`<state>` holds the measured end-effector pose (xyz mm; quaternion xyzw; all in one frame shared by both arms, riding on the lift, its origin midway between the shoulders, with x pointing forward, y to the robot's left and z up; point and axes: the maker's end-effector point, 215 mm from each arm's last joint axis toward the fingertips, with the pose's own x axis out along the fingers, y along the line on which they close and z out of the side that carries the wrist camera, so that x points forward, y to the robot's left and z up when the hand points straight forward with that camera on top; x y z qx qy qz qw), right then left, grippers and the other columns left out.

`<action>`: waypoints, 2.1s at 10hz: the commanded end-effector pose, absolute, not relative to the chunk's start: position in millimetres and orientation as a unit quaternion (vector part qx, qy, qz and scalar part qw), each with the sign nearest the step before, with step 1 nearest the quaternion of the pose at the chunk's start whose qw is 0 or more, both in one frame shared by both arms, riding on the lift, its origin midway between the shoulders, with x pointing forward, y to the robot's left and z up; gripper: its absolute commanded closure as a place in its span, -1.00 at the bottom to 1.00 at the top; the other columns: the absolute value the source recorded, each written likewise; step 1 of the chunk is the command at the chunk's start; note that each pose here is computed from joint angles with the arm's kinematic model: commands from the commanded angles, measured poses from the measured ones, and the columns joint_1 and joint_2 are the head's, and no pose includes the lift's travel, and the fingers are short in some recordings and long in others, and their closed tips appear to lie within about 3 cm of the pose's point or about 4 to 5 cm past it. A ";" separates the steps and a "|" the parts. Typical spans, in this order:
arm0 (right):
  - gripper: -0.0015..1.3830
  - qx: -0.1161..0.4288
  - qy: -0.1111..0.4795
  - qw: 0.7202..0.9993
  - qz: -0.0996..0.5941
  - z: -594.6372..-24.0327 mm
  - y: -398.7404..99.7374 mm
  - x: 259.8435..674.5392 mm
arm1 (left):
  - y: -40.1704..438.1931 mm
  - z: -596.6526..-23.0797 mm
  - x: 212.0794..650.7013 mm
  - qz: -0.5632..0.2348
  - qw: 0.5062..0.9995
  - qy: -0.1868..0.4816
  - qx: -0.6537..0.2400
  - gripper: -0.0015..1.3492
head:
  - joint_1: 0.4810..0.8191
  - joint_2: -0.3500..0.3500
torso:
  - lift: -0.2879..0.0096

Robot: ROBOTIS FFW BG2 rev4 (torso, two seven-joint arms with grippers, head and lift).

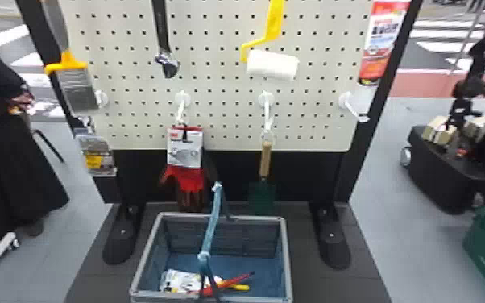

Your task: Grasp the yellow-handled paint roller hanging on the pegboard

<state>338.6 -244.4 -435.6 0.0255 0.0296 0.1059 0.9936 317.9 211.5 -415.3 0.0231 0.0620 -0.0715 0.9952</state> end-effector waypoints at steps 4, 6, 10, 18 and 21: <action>-0.71 0.020 0.010 0.994 0.111 -403.9 -240.4 353.1 | 212.0 -418.0 317.4 -0.071 0.995 0.066 0.020 -0.76 | -0.60 0.00 | 0.26; -0.71 0.010 -0.019 0.991 0.133 -333.9 -223.2 388.2 | 210.4 -418.9 318.5 -0.072 0.995 0.066 0.020 -0.76 | -0.60 0.00 | 0.26; -0.71 -0.020 -0.089 0.974 0.209 -212.9 -175.9 431.8 | 208.0 -422.9 320.4 -0.079 0.994 0.070 0.021 -0.76 | -0.60 0.00 | 0.26; -0.70 -0.054 -0.184 0.928 0.319 -74.0 -121.7 488.5 | 185.4 -416.7 342.9 -0.116 0.991 0.060 0.022 -0.76 | -0.60 0.00 | 0.26; -0.70 -0.044 -0.194 0.900 0.387 -50.9 -73.3 524.0 | 171.1 -414.3 351.0 -0.132 0.989 0.057 0.018 -0.76 | -0.60 0.00 | 0.26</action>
